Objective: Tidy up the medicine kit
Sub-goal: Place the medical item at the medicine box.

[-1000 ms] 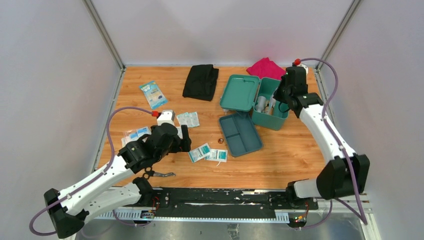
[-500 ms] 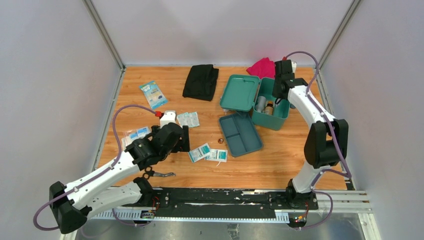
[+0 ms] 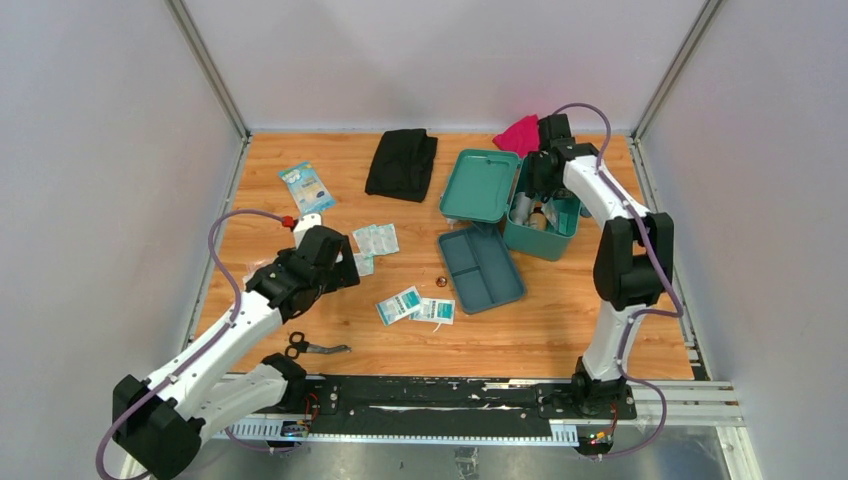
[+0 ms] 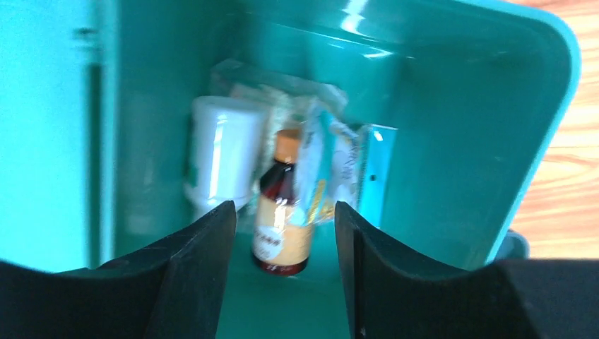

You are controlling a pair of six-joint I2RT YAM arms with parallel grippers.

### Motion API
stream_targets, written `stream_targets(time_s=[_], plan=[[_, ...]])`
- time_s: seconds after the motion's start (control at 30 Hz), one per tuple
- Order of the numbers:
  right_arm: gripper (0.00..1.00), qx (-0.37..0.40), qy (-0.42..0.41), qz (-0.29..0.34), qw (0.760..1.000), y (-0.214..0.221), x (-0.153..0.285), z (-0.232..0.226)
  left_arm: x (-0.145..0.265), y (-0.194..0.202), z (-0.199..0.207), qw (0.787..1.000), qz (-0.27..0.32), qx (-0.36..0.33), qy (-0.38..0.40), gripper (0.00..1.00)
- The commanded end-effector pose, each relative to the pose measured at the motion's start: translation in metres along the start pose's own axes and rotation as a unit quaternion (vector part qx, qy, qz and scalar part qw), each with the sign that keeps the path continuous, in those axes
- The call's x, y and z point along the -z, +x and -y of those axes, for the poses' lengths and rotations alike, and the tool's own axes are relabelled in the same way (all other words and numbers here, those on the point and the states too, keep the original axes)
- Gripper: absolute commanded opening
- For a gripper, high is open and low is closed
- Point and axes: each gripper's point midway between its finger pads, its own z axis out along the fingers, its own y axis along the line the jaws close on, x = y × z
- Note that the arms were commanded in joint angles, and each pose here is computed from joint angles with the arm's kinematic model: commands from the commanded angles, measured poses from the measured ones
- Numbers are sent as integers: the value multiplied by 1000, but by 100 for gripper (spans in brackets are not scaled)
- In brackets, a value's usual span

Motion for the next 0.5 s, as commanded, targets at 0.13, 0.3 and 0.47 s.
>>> stream_targets(time_s=[0.13,0.3,0.47], plan=[[58,-45,-90,86,991,-16,90,-13,0,-20,-9,1000,13,9,-25,100],[57,-105,-180,111,972,10,142,-28,11,-46,-59,990,56,28,-125,100],[57,-118,-285,116,944,35,179,-55,-1,-55,-82,984,53,79,-152,100]])
